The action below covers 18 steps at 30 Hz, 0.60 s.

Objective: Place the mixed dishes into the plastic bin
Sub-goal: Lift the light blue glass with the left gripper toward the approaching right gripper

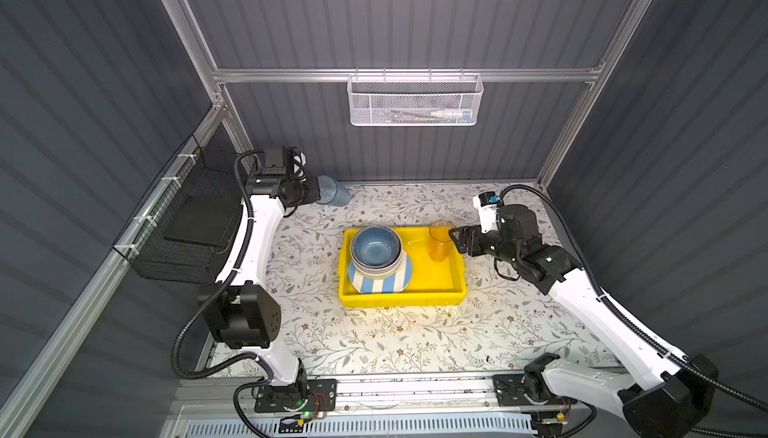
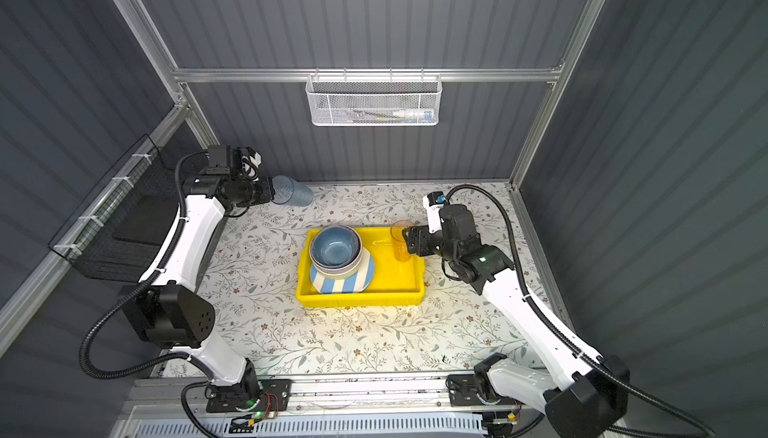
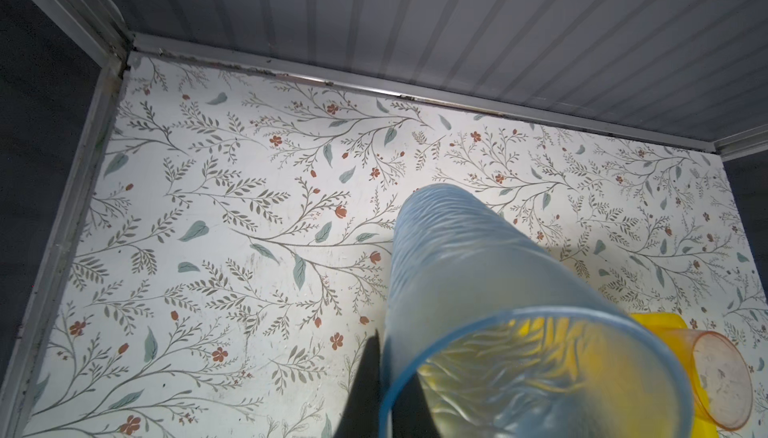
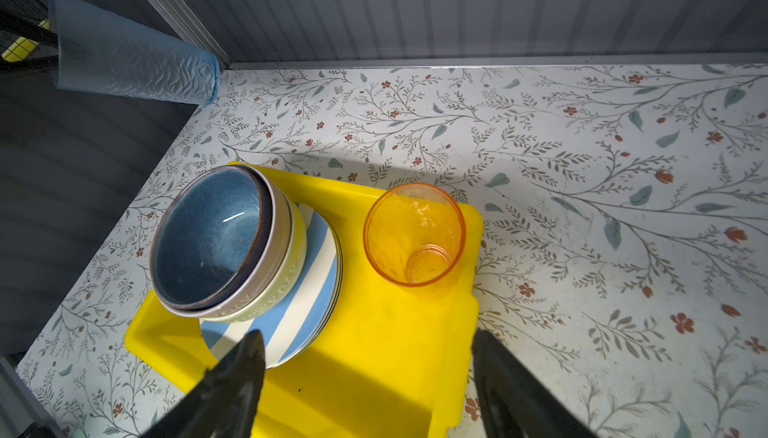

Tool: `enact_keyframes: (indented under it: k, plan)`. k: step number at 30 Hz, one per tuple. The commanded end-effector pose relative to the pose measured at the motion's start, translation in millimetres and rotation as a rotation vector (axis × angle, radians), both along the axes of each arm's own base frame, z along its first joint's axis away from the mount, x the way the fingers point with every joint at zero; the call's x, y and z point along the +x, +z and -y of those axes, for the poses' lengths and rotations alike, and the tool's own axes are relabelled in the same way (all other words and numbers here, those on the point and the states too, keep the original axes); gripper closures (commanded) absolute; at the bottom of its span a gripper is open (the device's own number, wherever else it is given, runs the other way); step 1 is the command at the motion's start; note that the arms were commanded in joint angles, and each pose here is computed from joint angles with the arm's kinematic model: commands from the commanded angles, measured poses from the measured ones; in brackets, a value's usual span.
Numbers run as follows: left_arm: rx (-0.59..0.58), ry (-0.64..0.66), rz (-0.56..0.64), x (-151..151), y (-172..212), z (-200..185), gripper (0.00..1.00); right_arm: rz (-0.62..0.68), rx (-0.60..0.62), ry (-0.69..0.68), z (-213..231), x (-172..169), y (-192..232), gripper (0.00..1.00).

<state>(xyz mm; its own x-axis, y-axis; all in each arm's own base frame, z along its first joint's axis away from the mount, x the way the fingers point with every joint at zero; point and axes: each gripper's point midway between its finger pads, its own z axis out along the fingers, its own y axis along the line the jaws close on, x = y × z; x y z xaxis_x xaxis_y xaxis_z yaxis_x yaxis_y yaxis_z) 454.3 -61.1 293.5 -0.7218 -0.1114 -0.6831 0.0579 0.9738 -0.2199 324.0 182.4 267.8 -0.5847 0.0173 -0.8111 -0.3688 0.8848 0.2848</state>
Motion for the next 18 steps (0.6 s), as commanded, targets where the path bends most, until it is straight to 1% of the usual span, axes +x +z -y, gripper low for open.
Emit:
enact_keyframes:
  k: [1,3,5,8,12,18]
  plan:
    - [0.056,-0.009,0.057,-17.7,30.6,19.0,1.00,0.009,0.015,0.044,-12.4,0.2,13.1,0.21]
    - [0.085,-0.034,0.076,-29.2,41.0,34.9,1.00,0.009,0.016,0.074,-21.3,-2.5,21.7,0.21]
    - [0.085,-0.064,0.083,-40.0,47.2,50.7,1.00,0.028,0.014,0.108,-31.7,-6.1,31.8,0.21]
    - [0.113,-0.086,0.094,-55.6,51.4,71.0,1.00,0.055,0.019,0.170,-49.5,-15.0,47.3,0.22]
    - [0.132,-0.140,0.090,-74.7,47.1,103.7,1.00,0.069,0.027,0.247,-73.8,-26.6,62.6,0.23]
    - [0.134,-0.194,0.089,-97.1,37.0,141.9,1.00,0.056,0.031,0.278,-97.3,-26.2,67.8,0.24]
